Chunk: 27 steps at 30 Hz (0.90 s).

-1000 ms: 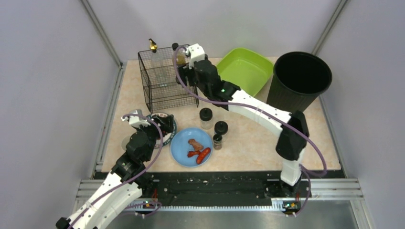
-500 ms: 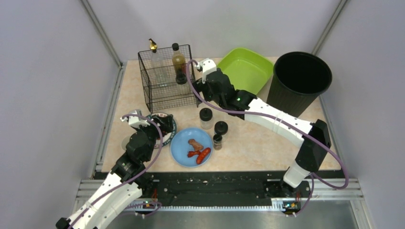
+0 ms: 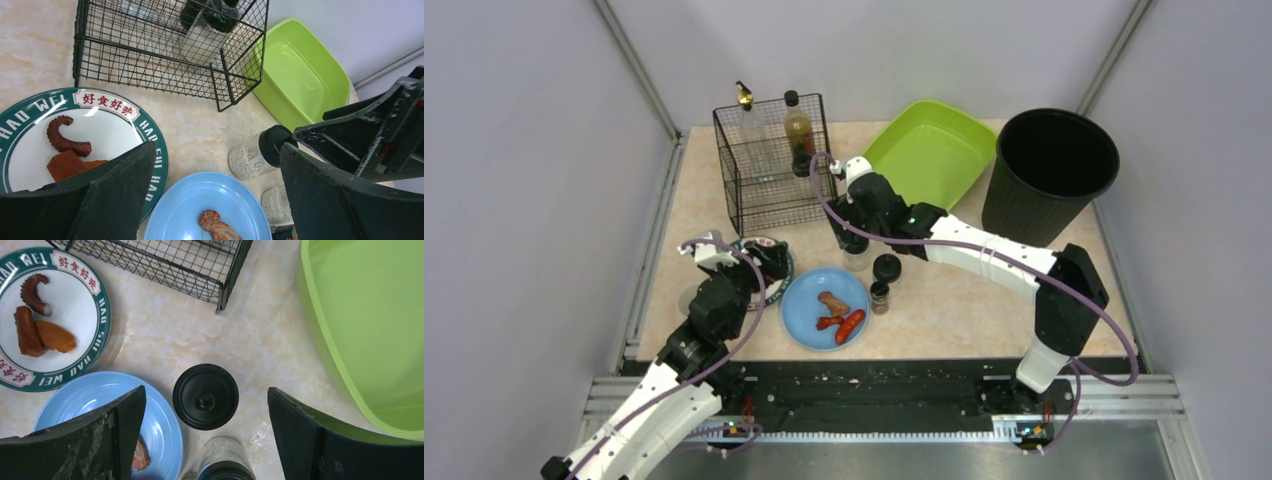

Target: Clear the kitchen counter

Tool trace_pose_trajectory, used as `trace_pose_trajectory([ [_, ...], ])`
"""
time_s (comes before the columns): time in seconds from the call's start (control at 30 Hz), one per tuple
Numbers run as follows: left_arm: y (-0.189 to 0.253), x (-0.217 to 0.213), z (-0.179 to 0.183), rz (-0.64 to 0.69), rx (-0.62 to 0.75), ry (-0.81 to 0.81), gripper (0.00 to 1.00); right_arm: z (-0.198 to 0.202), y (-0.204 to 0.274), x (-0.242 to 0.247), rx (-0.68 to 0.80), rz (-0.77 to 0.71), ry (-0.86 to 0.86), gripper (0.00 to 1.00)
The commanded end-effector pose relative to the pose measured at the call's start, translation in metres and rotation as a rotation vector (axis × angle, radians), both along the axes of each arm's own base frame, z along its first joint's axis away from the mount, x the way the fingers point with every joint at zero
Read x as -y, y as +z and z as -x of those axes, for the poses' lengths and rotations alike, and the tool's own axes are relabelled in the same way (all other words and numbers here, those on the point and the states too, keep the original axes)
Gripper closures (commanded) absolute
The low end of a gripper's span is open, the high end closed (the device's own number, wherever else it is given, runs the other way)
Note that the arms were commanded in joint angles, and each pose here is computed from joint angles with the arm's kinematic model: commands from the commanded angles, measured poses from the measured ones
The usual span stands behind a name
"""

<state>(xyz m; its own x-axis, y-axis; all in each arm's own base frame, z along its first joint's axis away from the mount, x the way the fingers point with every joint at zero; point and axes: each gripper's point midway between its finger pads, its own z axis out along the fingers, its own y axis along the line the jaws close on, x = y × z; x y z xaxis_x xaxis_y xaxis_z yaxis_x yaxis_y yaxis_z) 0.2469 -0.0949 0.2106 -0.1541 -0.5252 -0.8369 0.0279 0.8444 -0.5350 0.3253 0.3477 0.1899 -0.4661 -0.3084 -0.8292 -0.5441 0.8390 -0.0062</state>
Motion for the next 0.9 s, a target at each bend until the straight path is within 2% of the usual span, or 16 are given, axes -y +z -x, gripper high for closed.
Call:
trace_pose_trajectory([
  [0.0,-0.006,0.0,0.0,-0.014,0.001,-0.005,0.01,0.001,-0.021,-0.012,-0.038,-0.021,-0.005,0.11],
  [0.5,-0.012,-0.009,0.003,-0.018,-0.003,0.033,0.01,-0.004,-0.075,-0.012,-0.099,0.039,-0.052,0.11],
  [0.77,-0.007,-0.021,0.008,0.001,0.028,0.075,0.01,-0.005,-0.078,-0.007,-0.084,0.045,-0.074,0.25],
  [0.87,-0.006,-0.022,0.009,0.005,0.032,0.08,0.01,-0.004,-0.078,-0.007,-0.084,0.046,-0.071,0.34],
])
